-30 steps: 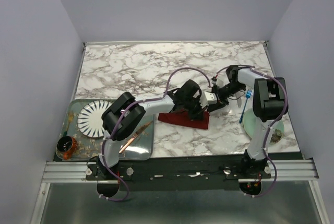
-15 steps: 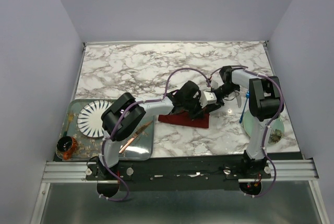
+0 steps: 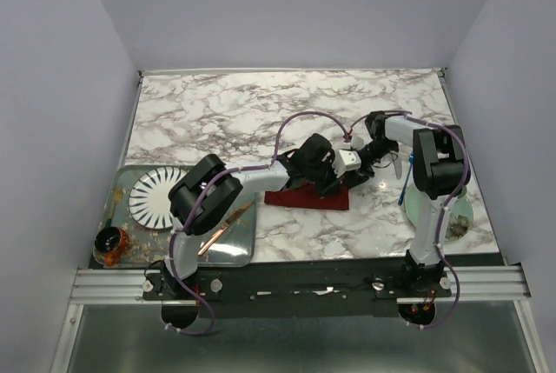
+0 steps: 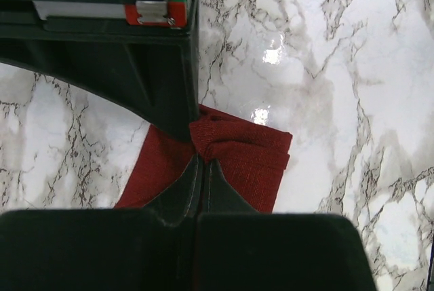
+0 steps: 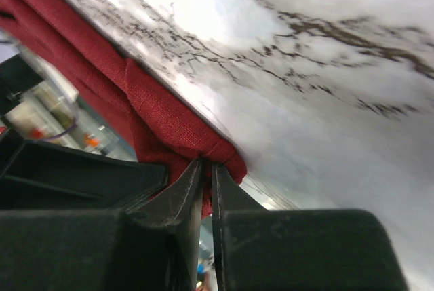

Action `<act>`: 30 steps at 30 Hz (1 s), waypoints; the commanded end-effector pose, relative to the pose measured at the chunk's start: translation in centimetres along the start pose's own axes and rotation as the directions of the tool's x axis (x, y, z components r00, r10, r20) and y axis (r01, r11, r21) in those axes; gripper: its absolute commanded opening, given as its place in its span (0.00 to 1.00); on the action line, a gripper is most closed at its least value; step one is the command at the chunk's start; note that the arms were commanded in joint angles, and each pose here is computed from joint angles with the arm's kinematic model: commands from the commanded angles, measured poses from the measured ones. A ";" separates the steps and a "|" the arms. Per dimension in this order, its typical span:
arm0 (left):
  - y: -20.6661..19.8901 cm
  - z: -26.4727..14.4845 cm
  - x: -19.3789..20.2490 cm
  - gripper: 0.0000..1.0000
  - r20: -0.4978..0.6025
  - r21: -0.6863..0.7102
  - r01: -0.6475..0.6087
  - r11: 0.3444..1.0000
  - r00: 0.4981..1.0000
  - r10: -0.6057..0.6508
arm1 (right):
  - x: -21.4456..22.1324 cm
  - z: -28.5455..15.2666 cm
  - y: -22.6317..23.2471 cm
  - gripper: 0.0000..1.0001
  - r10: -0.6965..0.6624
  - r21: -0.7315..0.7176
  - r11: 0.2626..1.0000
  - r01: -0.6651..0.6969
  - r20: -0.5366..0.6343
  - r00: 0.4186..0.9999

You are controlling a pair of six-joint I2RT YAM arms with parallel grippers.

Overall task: Fold the napkin into a case and place the utensils inside
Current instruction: Stuff the top corner of the smaller-rectangle-folded napkin into the folded napkin.

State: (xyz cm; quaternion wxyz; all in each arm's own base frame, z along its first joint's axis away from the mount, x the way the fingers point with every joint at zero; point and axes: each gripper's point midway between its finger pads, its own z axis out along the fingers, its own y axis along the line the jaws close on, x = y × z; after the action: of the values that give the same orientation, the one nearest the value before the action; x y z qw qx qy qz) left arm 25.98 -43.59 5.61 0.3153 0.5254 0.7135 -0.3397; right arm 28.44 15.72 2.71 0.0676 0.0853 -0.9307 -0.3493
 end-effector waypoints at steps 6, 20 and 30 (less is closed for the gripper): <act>-0.7 -2.2 -1.7 0.00 0.030 -0.041 0.068 0.997 0.997 -0.066 | -0.2 1.2 -2.8 0.17 -0.020 0.111 0.994 0.026 -0.049 0.999; -1.1 -2.1 4.1 0.00 -0.095 -0.053 0.442 0.895 0.890 -0.445 | -1.2 0.4 -2.3 0.17 -0.115 0.150 0.982 0.118 -0.031 0.993; -0.8 -1.5 5.4 0.00 -0.116 -0.025 0.542 0.840 0.833 -0.541 | -2.3 -0.6 -0.9 0.18 -0.234 0.158 0.961 0.228 0.024 0.972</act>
State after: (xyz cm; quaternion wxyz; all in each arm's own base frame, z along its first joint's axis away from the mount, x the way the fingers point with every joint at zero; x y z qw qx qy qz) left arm 24.62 -40.58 4.17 0.2085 0.3495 0.8299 -0.3816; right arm 28.62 15.46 2.12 0.0668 0.1354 -0.9364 -0.3167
